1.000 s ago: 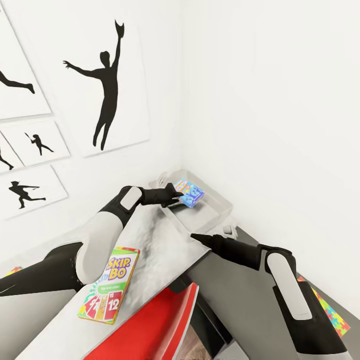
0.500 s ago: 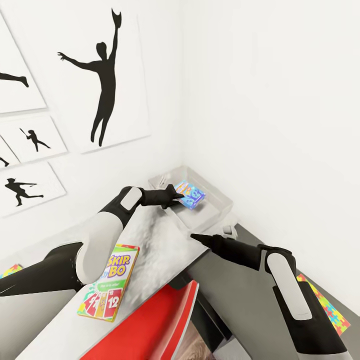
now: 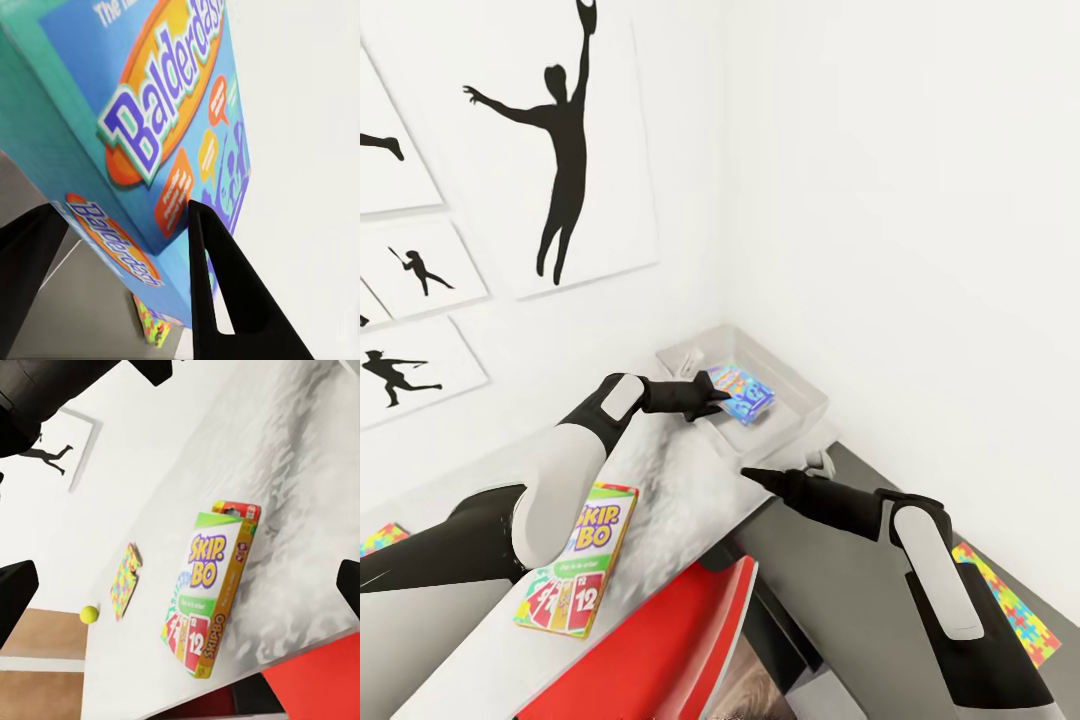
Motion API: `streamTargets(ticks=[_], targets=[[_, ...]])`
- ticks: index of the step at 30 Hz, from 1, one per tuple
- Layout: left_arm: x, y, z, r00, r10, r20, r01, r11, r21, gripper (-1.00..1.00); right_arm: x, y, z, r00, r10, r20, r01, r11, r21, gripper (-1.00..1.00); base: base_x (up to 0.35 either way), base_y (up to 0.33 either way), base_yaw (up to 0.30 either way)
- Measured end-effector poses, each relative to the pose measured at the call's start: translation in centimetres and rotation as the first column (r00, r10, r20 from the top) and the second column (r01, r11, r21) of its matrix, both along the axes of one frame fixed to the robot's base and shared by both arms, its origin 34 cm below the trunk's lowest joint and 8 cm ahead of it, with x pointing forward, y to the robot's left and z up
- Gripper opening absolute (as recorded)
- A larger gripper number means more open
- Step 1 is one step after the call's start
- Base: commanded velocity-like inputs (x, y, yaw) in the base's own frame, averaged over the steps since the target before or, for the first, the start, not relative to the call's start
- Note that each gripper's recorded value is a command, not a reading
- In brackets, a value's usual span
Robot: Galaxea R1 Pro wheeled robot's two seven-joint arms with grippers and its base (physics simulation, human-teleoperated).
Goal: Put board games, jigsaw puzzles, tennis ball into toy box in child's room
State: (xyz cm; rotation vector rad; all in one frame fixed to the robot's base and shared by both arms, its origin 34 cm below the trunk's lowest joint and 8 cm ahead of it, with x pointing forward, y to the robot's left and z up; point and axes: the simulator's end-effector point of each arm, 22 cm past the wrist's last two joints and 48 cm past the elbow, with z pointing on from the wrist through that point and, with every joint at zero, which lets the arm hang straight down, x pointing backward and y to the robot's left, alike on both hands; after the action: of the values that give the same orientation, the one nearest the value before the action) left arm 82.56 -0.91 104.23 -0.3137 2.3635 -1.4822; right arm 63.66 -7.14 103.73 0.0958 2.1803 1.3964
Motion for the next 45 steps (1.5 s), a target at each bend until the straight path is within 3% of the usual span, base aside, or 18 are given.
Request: streamTargets(ticks=[13, 14, 33, 45], targets=[[-0.1, -0.1, -1.5, 1.0, -0.005, -0.026, 0.005, 1.0, -0.003, -1.0, 0.0, 0.1, -1.0, 1.0, 0.002, -0.021, -0.002, 1.0, 0.003, 1.0, 0.0, 0.0, 0.0], [-0.1, -0.1, -1.6, 1.0, -0.005, -0.027, 0.005, 1.0, -0.003, 1.0, 0.0, 0.0, -1.1, 1.0, 0.002, -0.022, -0.002, 1.0, 0.003, 1.0, 0.0, 0.0, 0.0], [0.0, -0.9, 0.4, 1.0, -0.019, 0.011, 0.019, 0.996, -0.089, 1.0, 0.1, -0.2, -1.1, 1.0, -0.004, -0.021, 0.004, 1.0, 0.003, 1.0, 0.0, 0.0, 0.0], [0.0, -1.0, 0.6, 1.0, -0.02, 0.016, 0.021, 0.995, -0.101, 1.0, 0.1, -0.2, -1.1, 1.0, -0.004, -0.021, 0.004, 1.0, 0.002, 1.0, 0.0, 0.0, 0.0]])
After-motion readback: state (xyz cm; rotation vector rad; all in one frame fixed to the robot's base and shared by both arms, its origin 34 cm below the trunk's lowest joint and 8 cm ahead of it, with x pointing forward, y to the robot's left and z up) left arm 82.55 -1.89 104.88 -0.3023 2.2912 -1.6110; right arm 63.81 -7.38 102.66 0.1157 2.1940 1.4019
